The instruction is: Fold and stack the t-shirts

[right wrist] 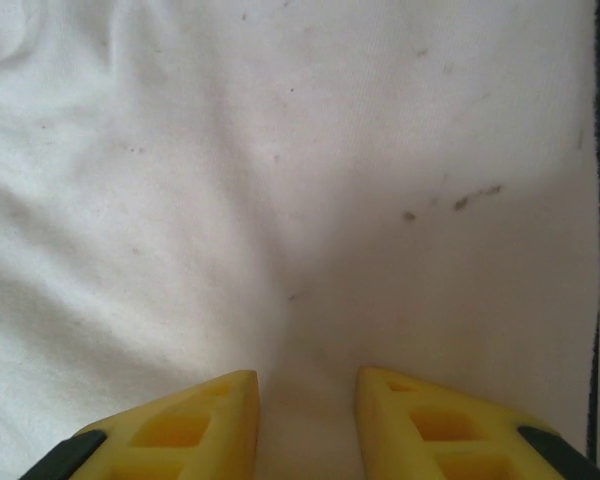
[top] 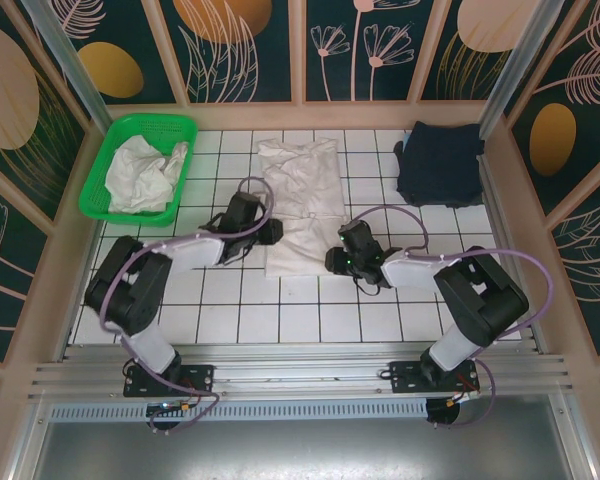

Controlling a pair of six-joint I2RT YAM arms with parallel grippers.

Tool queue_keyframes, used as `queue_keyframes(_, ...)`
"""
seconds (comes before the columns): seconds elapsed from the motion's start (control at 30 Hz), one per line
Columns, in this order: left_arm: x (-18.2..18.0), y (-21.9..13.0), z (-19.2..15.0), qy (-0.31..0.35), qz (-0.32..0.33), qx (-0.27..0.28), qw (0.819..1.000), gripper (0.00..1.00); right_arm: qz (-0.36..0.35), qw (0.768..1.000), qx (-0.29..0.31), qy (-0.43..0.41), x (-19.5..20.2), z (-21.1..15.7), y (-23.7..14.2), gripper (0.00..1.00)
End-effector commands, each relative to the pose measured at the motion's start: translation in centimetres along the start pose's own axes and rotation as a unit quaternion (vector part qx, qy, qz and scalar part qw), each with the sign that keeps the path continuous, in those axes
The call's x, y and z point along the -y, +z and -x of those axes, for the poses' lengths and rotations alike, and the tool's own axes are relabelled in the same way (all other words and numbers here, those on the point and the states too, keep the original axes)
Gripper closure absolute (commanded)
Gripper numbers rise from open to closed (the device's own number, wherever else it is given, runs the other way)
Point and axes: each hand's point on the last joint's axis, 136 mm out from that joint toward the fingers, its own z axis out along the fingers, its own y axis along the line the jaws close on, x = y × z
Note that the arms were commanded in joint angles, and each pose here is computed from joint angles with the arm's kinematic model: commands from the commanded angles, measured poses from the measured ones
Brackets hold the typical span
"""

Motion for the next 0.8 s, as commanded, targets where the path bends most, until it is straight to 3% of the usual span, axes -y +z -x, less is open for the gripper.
queue_keyframes(0.0,-1.8,2.3,0.1,0.029,0.044,-0.027,0.998,0.64,-0.022,1.000,-0.011,0.011,1.7,-1.7,-0.1,0.67)
queue_keyframes(0.13,-3.0,3.9,0.8,0.034,0.068,-0.039,0.996,0.71,-0.021,1.000,-0.004,0.009,1.8,-1.6,-0.5,0.67)
queue_keyframes(0.43,-3.4,3.6,2.3,0.024,0.071,-0.028,0.997,1.00,-0.027,1.000,0.001,0.012,3.3,-1.9,-1.2,0.67)
queue_keyframes(0.6,-4.8,3.0,3.2,0.007,0.098,-0.026,0.995,0.99,-0.023,1.000,0.008,0.011,3.2,-1.6,-2.0,0.67)
queue_keyframes(0.77,-4.8,3.3,3.9,0.010,0.098,-0.034,0.995,0.79,-0.005,1.000,0.026,0.003,2.1,0.1,-3.3,0.66)
